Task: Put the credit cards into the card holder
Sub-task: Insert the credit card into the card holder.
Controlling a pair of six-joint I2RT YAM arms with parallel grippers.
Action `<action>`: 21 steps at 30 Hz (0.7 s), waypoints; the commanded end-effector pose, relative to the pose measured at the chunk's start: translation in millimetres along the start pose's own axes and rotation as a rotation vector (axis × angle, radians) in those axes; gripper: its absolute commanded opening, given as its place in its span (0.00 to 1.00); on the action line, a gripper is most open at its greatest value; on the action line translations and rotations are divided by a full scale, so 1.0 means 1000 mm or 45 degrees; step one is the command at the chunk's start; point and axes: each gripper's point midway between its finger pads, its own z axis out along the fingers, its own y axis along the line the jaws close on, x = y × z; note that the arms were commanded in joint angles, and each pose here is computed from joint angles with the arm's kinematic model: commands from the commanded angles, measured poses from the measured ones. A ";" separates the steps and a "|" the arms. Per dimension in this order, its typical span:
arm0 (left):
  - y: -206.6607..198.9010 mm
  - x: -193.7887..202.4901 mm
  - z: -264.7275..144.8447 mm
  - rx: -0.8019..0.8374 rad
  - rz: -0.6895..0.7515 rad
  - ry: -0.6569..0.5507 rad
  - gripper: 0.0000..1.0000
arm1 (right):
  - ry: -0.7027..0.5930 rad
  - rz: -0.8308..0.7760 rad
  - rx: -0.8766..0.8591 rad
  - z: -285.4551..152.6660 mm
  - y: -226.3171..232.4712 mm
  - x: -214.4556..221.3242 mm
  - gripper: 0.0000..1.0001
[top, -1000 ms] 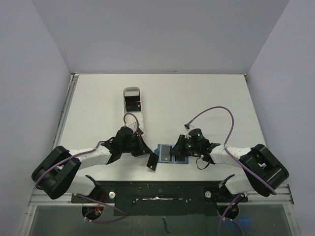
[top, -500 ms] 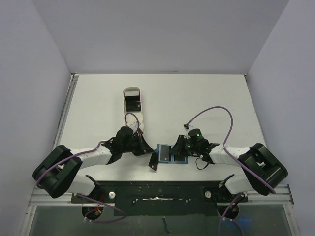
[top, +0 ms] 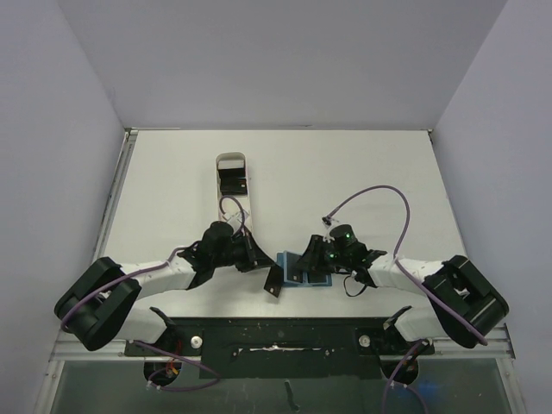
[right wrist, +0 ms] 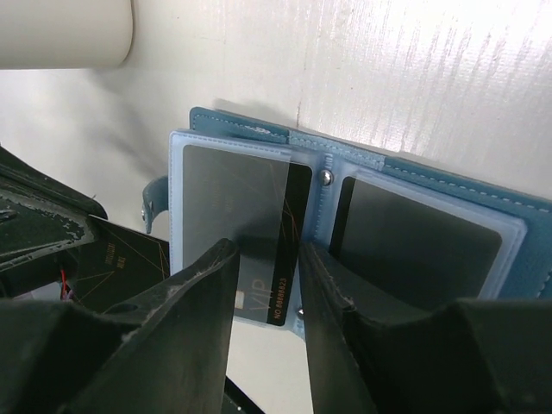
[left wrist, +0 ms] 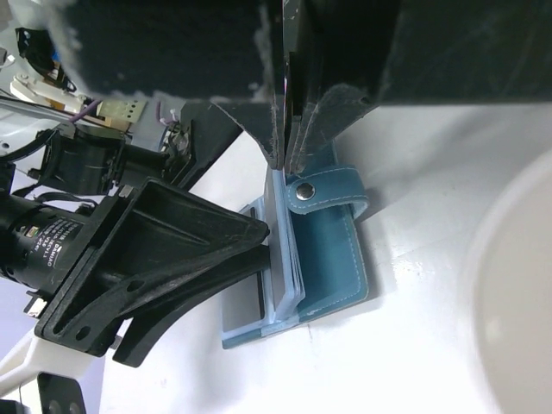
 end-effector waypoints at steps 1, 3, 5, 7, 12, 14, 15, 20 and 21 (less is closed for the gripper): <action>-0.035 -0.008 -0.003 0.165 0.056 -0.038 0.00 | -0.080 -0.050 -0.066 -0.009 0.023 -0.019 0.38; -0.035 -0.007 -0.001 0.172 0.053 -0.035 0.00 | -0.099 -0.055 -0.090 -0.013 0.029 -0.022 0.42; -0.036 -0.006 0.000 0.179 0.053 -0.029 0.00 | -0.106 -0.057 -0.109 -0.015 0.034 -0.023 0.46; -0.038 -0.005 0.001 0.187 0.053 -0.029 0.00 | -0.110 -0.061 -0.121 -0.016 0.036 -0.024 0.48; -0.032 -0.008 -0.001 0.131 0.060 -0.051 0.00 | -0.119 -0.064 -0.067 -0.014 0.026 -0.023 0.38; -0.024 -0.011 -0.003 0.057 0.068 -0.069 0.00 | -0.108 -0.059 -0.035 -0.012 0.020 -0.020 0.36; -0.021 -0.013 -0.004 0.019 0.076 -0.081 0.00 | -0.101 -0.056 -0.024 -0.011 0.017 -0.019 0.35; -0.013 -0.017 -0.014 -0.065 0.086 -0.117 0.00 | -0.087 -0.049 -0.007 -0.007 0.012 -0.015 0.32; -0.015 -0.017 -0.015 -0.059 0.083 -0.117 0.00 | -0.085 -0.047 -0.005 -0.007 0.011 -0.015 0.32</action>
